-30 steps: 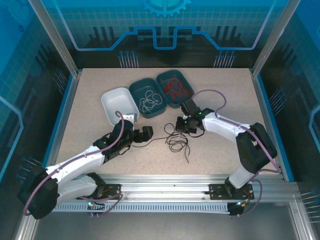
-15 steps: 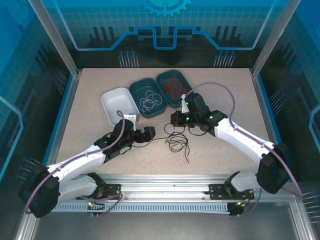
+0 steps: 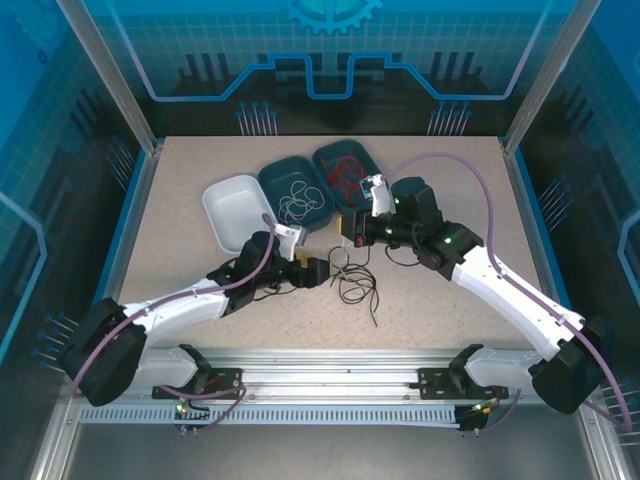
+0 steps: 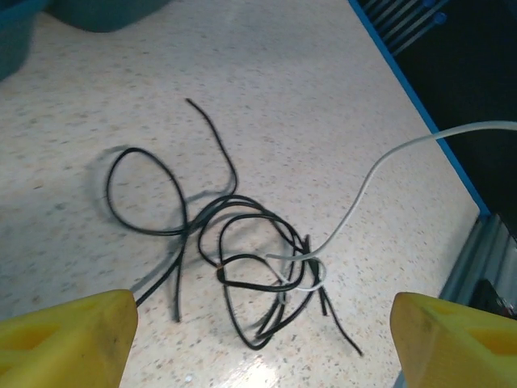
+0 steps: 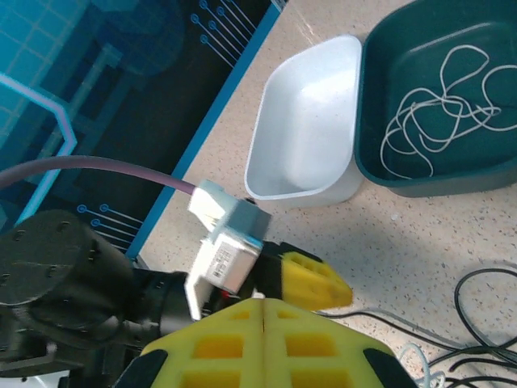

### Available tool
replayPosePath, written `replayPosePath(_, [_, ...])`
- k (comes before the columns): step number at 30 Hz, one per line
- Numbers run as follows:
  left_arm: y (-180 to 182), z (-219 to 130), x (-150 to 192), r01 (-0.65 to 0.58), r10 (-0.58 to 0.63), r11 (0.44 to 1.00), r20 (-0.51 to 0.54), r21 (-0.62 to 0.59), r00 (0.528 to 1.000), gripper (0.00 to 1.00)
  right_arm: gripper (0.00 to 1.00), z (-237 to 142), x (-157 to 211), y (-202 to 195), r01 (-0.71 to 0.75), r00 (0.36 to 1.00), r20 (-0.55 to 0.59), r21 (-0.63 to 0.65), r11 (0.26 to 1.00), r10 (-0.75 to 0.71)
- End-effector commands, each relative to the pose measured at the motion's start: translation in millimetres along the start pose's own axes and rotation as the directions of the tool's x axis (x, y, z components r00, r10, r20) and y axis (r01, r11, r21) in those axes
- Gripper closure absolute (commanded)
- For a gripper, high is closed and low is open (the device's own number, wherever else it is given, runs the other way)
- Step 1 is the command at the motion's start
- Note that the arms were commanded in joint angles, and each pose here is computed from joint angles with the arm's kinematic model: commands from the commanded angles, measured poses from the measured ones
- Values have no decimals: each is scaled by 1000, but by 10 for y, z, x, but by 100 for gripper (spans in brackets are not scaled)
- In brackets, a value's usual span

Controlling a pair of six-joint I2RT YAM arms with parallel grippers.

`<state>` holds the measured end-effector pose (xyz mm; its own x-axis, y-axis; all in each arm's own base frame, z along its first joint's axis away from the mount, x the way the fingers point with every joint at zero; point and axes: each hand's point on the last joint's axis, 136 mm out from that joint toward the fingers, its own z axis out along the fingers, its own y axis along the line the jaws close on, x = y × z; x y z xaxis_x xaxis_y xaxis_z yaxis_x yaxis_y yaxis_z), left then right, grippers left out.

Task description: Untangle the cables

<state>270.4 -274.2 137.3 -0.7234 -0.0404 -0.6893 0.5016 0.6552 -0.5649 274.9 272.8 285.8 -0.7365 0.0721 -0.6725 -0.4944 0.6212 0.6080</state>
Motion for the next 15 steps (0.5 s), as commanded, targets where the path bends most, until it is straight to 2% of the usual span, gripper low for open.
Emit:
replayPosePath(1, [-341,96,-105,-135,132,982,31,132,991,19,100,-138,-134,234,58,997,47,-59,997,-55])
replayPosePath(5, [-353,254,-6,-191,190,972,21,138,982,23,100,-176,-168,251,59,996,68,-59,997,-55])
replayPosePath(8, [-365,355,-35,-209,203,968,55,141,978,26,100,-184,-203,305,57,995,82,-85,995,-50])
replayPosePath(11, [-395,427,-97,-222,210,963,95,154,973,36,100,-185,-233,352,56,995,87,-104,993,-47])
replayPosePath(15, [-342,539,-138,-203,192,970,93,131,977,58,100,-222,-265,401,63,994,94,-114,991,-52])
